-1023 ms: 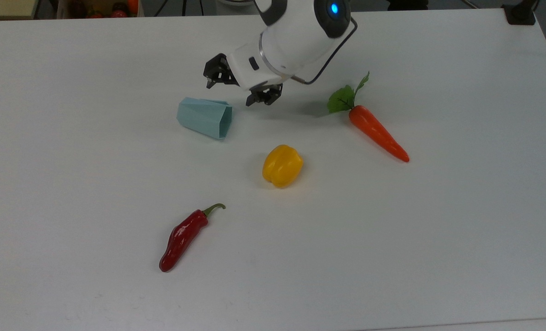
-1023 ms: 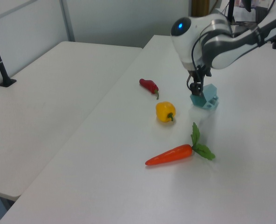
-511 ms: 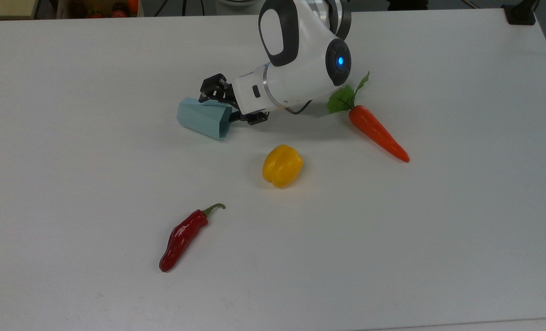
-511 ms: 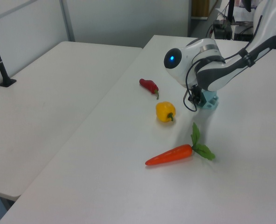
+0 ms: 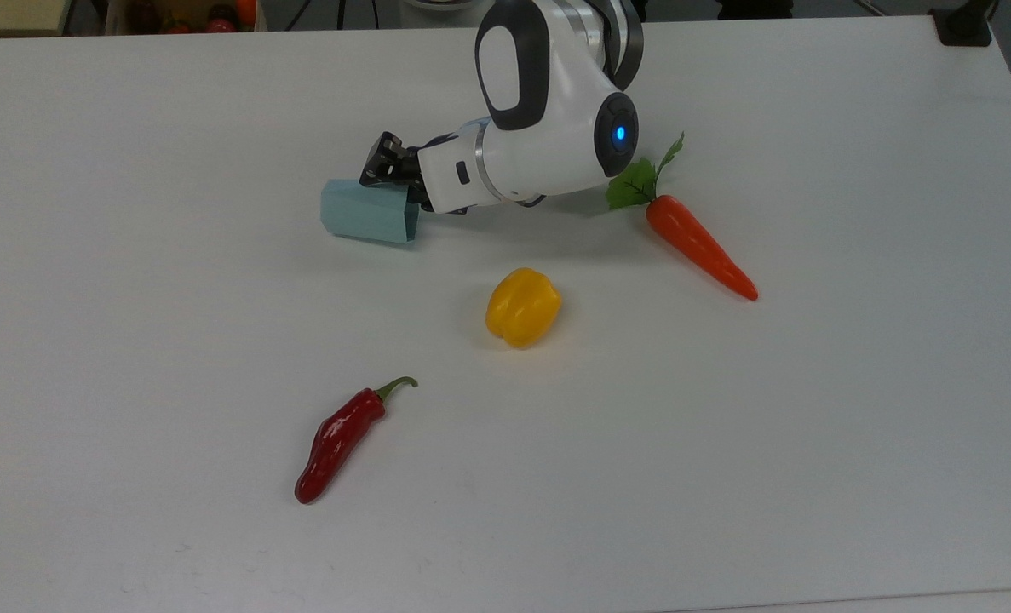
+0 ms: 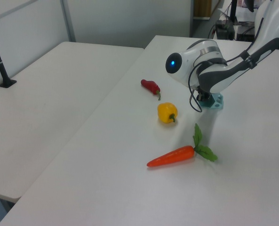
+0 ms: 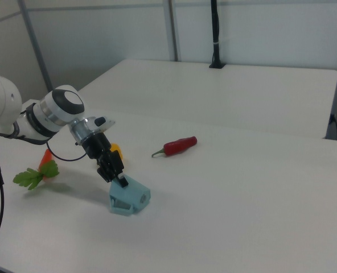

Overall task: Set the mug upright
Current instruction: 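Close the gripper on the cup's base rim, then lift and rotate the cup so its opening faces up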

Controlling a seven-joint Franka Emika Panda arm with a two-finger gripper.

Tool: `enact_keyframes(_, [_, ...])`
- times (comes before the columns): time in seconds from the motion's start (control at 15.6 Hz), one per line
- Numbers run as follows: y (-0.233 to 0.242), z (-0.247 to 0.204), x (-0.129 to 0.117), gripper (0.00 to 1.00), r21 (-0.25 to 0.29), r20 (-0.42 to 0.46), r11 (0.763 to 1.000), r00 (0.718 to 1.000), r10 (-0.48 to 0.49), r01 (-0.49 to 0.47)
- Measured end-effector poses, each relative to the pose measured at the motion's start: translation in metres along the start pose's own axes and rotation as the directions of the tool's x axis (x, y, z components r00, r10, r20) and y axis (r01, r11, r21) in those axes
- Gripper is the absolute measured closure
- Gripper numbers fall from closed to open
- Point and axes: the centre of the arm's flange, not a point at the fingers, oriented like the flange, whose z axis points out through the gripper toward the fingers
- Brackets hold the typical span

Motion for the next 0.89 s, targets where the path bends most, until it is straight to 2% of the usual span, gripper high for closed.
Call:
enact_keyframes(0.06, [0.001, 0.000, 0.000, 0.67, -0.005, -0.001, 1.000, 1.000, 0.000, 0.000])
enact_keyframes(0.13, [0.001, 0.001, 0.000, 0.67, -0.006, -0.001, 1.000, 1.000, -0.001, 0.001])
enact_keyframes(0.32, [0.013, -0.003, 0.003, 0.87, -0.042, -0.008, 0.999, 1.000, 0.009, -0.009])
enact_keyframes(0.7, [0.037, 0.000, 0.010, 0.89, -0.029, 0.004, 0.999, 1.000, -0.025, 0.025])
enact_keyframes(0.89, [0.062, -0.012, 0.010, 0.89, -0.002, -0.007, 0.999, 0.999, -0.039, 0.039])
